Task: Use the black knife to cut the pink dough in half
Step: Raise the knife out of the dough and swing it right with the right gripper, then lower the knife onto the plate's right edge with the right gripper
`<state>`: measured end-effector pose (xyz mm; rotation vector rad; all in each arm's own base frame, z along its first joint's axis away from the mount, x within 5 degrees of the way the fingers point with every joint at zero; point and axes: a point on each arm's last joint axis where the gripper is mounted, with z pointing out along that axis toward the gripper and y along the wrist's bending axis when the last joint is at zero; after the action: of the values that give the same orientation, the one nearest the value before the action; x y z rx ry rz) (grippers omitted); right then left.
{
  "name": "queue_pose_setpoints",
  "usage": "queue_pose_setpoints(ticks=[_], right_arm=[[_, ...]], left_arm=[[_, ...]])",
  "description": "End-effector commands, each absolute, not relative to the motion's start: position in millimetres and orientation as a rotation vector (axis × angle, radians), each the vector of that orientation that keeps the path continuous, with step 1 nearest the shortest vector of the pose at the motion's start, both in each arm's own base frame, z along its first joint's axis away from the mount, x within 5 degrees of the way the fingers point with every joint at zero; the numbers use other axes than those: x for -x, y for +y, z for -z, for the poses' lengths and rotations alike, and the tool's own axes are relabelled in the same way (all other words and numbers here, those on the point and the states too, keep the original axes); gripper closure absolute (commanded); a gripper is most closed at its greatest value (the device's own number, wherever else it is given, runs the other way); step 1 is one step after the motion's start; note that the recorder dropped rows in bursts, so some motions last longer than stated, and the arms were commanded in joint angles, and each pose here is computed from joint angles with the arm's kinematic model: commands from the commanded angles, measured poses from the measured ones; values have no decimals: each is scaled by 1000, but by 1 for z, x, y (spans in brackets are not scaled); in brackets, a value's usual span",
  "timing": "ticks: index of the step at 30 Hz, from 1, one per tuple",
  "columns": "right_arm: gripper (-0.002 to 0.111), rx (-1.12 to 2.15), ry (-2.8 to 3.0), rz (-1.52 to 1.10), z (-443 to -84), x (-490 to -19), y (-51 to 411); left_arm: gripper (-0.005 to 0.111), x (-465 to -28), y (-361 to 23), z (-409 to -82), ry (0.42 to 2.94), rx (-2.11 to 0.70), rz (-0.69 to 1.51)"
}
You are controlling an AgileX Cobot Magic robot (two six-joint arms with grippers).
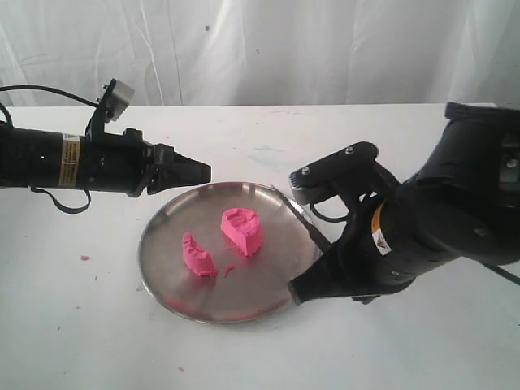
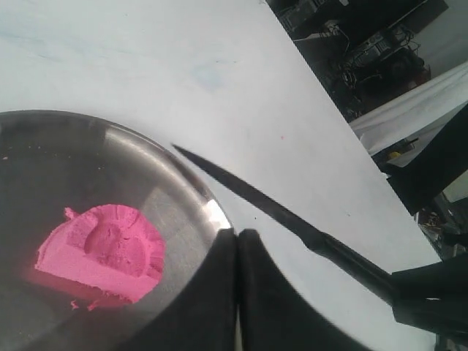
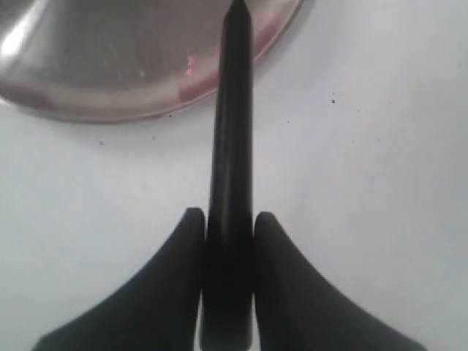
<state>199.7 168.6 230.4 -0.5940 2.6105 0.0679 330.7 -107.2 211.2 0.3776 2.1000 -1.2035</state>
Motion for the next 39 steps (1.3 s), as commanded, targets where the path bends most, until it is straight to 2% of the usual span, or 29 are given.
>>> queue_pose_setpoints(ticks=[1,6,10,17,30,39], right_arm=[[108,286,2489,-361,-235,-192,167],[108,-38,2462,-611,-222,-177,157],[108,-203,2373,-908,-206,-166,159],[108,-325,2337,-1055,-187,-171,164],[108,-450,2402,-1007,-154,-191,172],[108,-414,2411,-946,-152,-210,179]], left_arm=[[107,-328,-107,-216,2078,-378,1233],[107,-329,-108,-219,2058,-354,1259],[107,-329,-108,-219,2054,-348,1263],[107,-328,-109,-220,2048,-357,1278],[107,-326,-110,-221,2032,-375,1307],[107,-326,-110,-222,2027,-367,1312]])
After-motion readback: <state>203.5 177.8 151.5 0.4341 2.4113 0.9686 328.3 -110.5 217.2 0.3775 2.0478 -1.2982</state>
